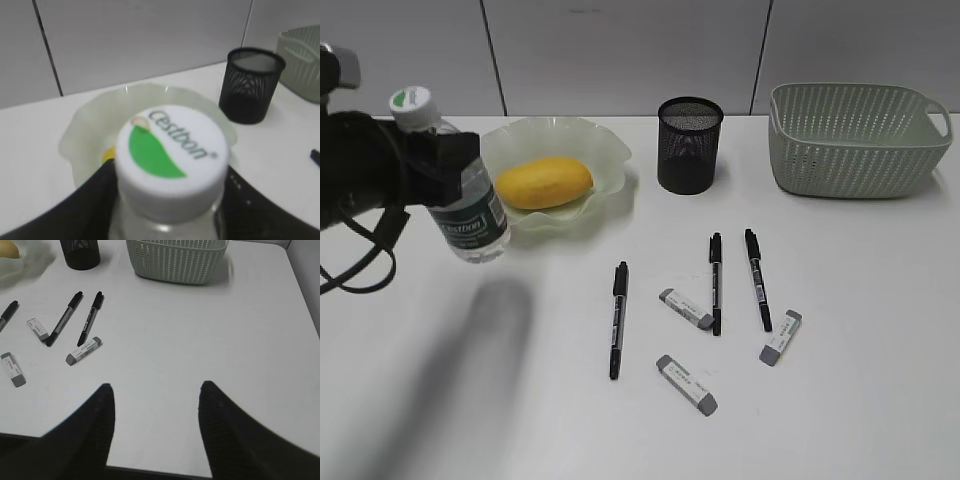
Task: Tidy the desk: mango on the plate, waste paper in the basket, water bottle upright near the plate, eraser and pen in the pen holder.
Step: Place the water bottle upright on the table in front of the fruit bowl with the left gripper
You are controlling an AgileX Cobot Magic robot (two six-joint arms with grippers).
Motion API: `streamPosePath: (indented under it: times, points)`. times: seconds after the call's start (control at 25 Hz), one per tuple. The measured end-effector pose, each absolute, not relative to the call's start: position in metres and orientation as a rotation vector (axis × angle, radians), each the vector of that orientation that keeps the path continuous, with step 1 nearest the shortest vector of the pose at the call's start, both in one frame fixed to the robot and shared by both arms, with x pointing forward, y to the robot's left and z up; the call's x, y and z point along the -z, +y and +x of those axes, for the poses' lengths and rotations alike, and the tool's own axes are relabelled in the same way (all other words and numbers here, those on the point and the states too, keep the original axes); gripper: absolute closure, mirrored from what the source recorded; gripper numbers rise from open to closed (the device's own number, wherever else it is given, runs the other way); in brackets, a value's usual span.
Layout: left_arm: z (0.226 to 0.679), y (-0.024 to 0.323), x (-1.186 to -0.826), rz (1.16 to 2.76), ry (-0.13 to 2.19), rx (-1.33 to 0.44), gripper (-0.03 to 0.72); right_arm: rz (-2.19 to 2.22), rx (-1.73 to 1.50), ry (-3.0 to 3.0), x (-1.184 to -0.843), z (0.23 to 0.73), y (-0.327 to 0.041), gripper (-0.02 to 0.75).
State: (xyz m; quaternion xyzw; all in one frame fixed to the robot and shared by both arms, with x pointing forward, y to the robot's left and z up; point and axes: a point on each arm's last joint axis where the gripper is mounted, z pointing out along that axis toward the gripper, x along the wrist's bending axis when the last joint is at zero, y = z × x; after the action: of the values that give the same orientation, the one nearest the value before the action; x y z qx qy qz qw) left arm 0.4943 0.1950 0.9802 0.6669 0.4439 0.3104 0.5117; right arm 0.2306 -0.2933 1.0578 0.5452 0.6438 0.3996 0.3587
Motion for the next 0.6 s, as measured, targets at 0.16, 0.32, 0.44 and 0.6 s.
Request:
streamPosePath:
  times: [0.16, 0.32, 0.44, 0.6]
  points:
    - [0.498, 0.194, -0.952, 1.686, 1.126, -0.707, 0.279, 1.404, -1.034, 1.658, -1.058, 0.231, -0.293, 0.305]
    - [0.501, 0.193, -0.936, 1.724, 1.149, -0.686, 0.279, 1.405, -1.035, 1.657, -1.058, 0.231, -0.293, 0.307]
    - [0.504, 0.191, -0.934, 1.708, 1.134, -0.693, 0.279, 1.405, -1.035, 1.657, -1.058, 0.231, -0.293, 0.307]
    - [0.503, 0.192, -0.937, 1.704, 1.138, -0.696, 0.183, 1.406, -1.036, 1.656, -1.058, 0.231, -0.293, 0.307]
